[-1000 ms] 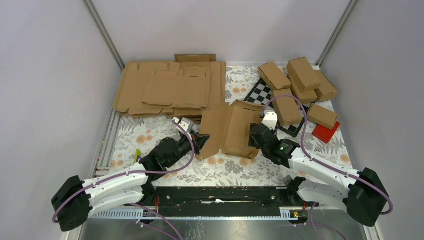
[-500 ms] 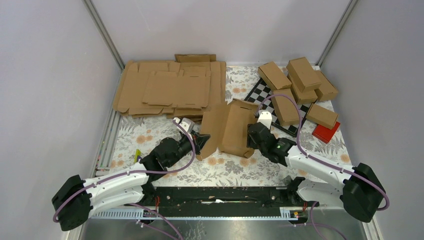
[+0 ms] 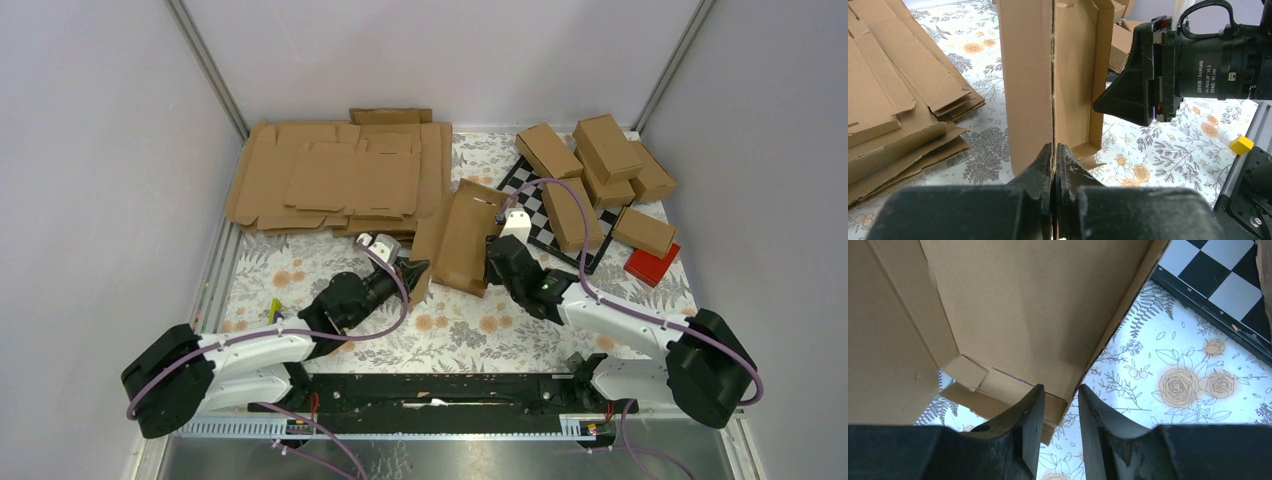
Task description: Fold the paper box
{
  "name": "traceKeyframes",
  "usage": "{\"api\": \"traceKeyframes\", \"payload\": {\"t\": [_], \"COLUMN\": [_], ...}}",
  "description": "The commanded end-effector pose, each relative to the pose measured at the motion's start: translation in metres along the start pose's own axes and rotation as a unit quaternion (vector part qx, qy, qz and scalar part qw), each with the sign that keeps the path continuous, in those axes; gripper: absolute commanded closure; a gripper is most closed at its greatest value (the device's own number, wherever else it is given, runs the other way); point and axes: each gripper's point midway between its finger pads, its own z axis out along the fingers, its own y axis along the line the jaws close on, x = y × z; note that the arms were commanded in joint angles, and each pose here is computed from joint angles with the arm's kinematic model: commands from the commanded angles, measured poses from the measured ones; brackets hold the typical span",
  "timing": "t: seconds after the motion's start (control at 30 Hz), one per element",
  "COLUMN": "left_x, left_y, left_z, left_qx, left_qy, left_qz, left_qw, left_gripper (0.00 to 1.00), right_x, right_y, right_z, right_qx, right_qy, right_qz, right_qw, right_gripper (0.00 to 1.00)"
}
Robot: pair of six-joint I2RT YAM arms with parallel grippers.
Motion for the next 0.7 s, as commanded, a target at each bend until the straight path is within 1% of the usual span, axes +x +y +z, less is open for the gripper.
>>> {"api": "traceKeyframes", "payload": {"t": [0.0, 0.1, 0.23, 0.37, 0.53, 0.57, 0.67], "left_x": [-0.051, -0.044, -0.036, -0.028, -0.018, -0.016, -0.010], "left_y": [-0.023, -0.023, -0.020, -0.020, -0.019, -0.019, -0.017], "left_z": [0.009, 0.006, 0.002, -0.001, -0.004, -0.004, -0.007], "left_qx": [0.050, 0.055, 0.055, 0.055, 0.057, 0.057, 0.055], "left_qy": [-0.107, -0.109, -0.103, -0.091, -0.076, -0.073, -0.064], "left_qz": [0.018, 0.022, 0.022, 0.020, 0.019, 0.018, 0.015], "left_qw": [0.993, 0.992, 0.993, 0.994, 0.995, 0.996, 0.996], "left_gripper": [1.00, 1.00, 1.00, 1.00, 1.00, 1.00, 1.00], "right_x": [-0.033, -0.025, -0.014, -0.003, 0.003, 0.004, 0.010], "right_y": [0.023, 0.023, 0.018, 0.022, 0.020, 0.023, 0.032], "right_z": [0.006, 0.008, 0.010, 0.009, 0.009, 0.008, 0.003], "right_qx": [-0.035, -0.043, -0.039, -0.062, -0.070, -0.078, -0.112], "right_qy": [-0.048, -0.045, -0.035, -0.027, -0.022, -0.019, -0.005], "right_qz": [0.008, 0.009, 0.004, -0.015, -0.036, -0.040, -0.059], "right_qw": [0.998, 0.998, 0.999, 0.998, 0.997, 0.996, 0.992], "right_gripper": [0.62, 0.60, 0.52, 0.47, 0.45, 0.43, 0.31]}}
